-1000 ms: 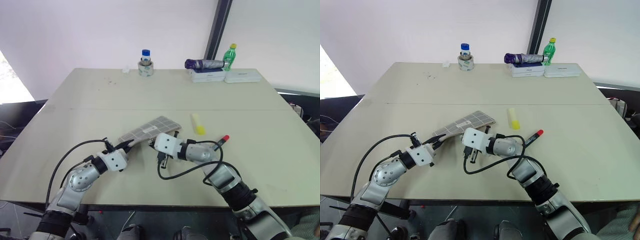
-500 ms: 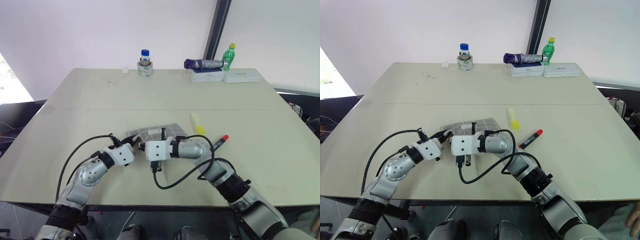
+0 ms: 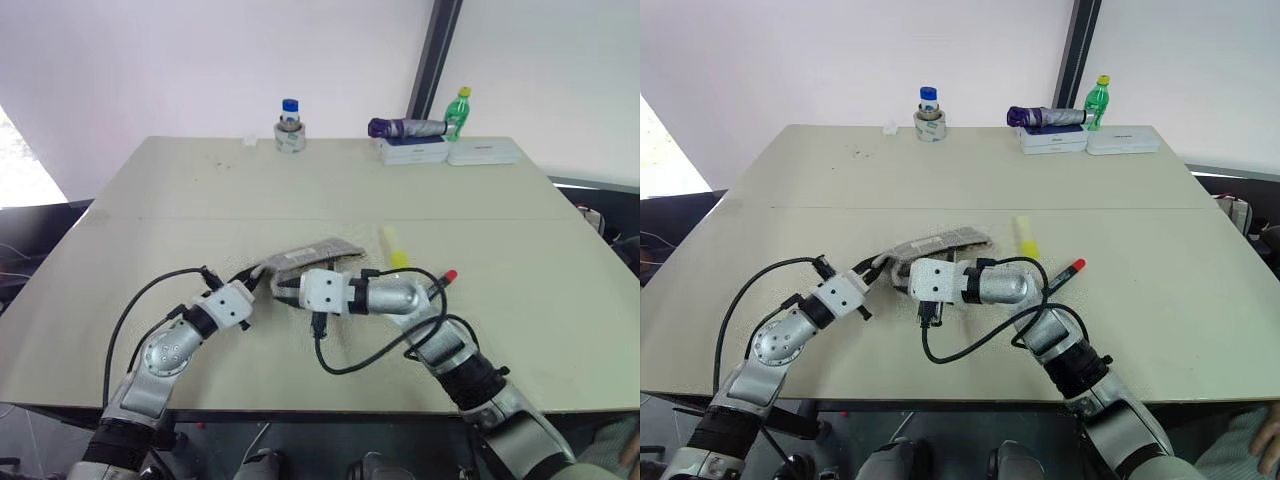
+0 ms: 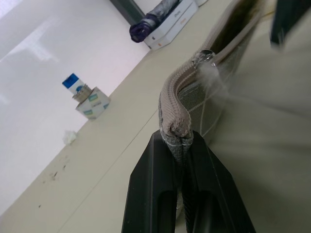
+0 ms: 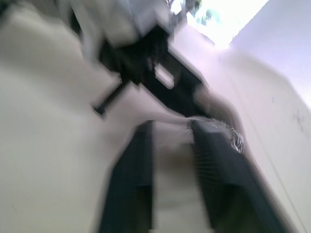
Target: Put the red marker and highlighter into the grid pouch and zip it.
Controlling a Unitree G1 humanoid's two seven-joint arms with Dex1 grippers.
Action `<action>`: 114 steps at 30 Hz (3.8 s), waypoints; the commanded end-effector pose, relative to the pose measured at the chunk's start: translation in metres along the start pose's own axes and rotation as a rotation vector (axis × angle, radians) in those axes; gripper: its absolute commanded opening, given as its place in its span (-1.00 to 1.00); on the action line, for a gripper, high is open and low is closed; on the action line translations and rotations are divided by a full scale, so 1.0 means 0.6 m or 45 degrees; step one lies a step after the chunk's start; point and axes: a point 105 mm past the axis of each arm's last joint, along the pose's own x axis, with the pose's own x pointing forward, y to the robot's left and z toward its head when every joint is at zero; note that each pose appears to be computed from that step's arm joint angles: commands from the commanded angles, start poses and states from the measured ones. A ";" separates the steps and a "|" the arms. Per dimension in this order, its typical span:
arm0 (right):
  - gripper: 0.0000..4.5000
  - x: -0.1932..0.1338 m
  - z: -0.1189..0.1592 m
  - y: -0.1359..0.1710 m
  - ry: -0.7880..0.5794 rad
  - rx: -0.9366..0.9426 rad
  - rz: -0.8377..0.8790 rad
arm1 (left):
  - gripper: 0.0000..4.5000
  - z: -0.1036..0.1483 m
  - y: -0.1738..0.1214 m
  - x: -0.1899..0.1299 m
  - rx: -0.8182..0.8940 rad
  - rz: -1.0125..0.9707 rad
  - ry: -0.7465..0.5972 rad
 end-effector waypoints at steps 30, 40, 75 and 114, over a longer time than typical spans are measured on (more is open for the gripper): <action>0.60 -0.248 -0.230 -0.190 0.739 0.851 -1.052 | -1.00 0.021 0.031 0.001 -0.028 0.075 -0.076; 0.60 -0.237 -0.242 -0.176 0.825 1.153 -1.027 | -1.00 0.023 0.024 0.002 -0.015 0.059 -0.082; -0.60 -0.190 -0.099 -0.086 0.357 0.822 -0.324 | -1.00 0.030 0.026 0.016 0.039 0.006 -0.122; -0.60 -0.182 -0.128 -0.081 0.502 0.770 -0.294 | -1.00 0.026 -0.006 0.011 0.146 -0.111 -0.129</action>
